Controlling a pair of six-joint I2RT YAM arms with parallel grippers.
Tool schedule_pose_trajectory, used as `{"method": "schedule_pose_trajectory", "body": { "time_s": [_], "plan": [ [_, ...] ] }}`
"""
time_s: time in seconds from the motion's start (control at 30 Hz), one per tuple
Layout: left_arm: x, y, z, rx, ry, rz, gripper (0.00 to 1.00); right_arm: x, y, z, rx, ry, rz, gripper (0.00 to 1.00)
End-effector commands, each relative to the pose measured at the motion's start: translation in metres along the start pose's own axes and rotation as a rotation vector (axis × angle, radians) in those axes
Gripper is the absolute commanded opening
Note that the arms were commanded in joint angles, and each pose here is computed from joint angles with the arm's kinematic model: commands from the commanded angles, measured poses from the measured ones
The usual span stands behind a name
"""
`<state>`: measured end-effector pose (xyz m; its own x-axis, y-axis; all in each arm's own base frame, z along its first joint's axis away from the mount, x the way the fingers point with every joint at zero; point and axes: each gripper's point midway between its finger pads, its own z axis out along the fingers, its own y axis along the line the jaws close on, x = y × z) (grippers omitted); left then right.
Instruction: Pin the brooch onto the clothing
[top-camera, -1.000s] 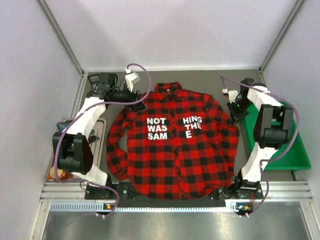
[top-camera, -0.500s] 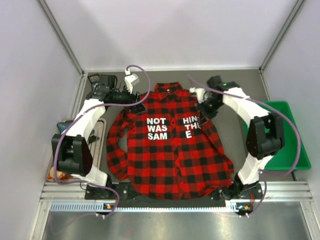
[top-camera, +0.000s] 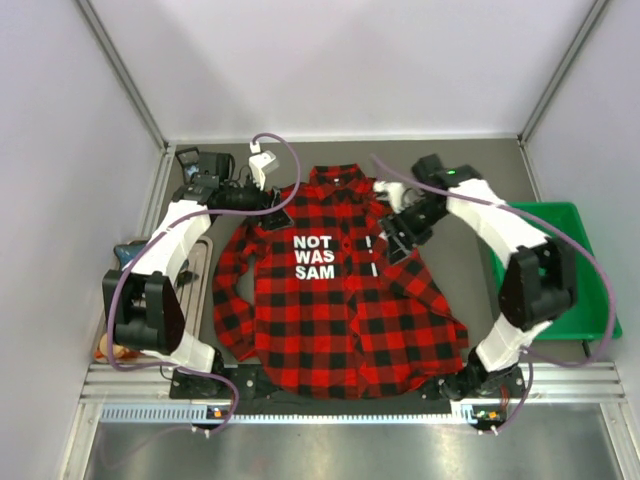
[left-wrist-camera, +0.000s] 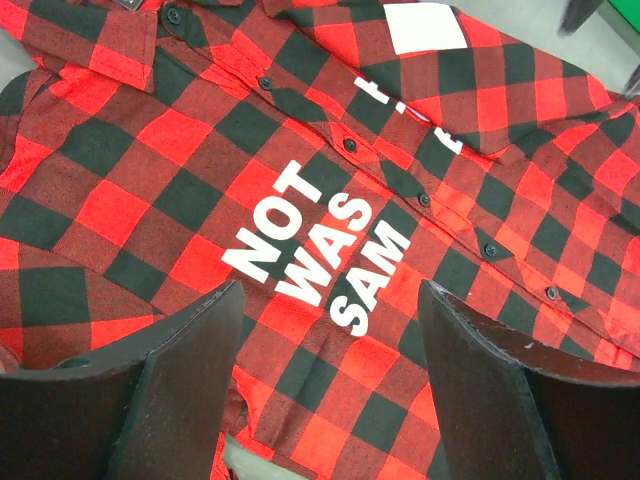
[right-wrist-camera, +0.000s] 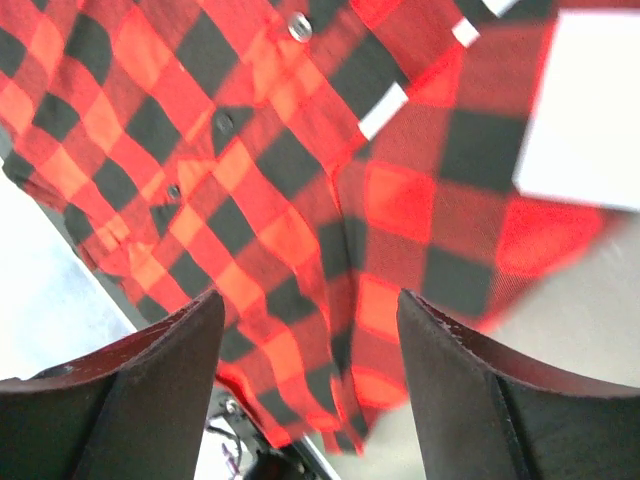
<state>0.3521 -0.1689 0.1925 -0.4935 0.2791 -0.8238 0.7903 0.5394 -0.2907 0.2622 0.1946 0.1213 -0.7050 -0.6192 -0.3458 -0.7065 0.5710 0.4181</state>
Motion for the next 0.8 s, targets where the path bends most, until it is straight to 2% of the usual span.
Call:
{"method": "schedule_pose_trajectory", "body": {
  "time_s": [0.0,0.03,0.07,0.13,0.23,0.47,0.77],
  "plan": [
    [-0.018,-0.007,-0.007,0.008,-0.055,0.052,0.75,0.055,-0.008,-0.063,0.064,0.014,-0.066,0.70],
    [-0.018,-0.008,-0.008,0.010,-0.056,0.052,0.75,0.086,-0.013,-0.069,0.046,0.064,-0.013,0.70],
    [-0.016,-0.009,-0.007,0.015,-0.055,0.051,0.75,0.100,-0.020,-0.072,0.048,0.084,-0.069,0.70],
    [-0.015,-0.009,-0.007,0.018,-0.054,0.054,0.75,0.143,-0.025,-0.074,0.059,0.164,-0.064,0.70],
    [-0.013,-0.010,-0.007,0.020,-0.055,0.055,0.75,0.189,-0.026,-0.062,0.065,0.278,-0.137,0.67],
    [-0.014,-0.008,-0.006,0.017,-0.058,0.060,0.75,0.215,-0.028,-0.032,-0.028,0.353,-0.091,0.63],
    [-0.016,-0.007,-0.006,0.017,-0.063,0.070,0.75,0.220,-0.056,-0.009,0.006,0.389,-0.067,0.55]
  ]
}}
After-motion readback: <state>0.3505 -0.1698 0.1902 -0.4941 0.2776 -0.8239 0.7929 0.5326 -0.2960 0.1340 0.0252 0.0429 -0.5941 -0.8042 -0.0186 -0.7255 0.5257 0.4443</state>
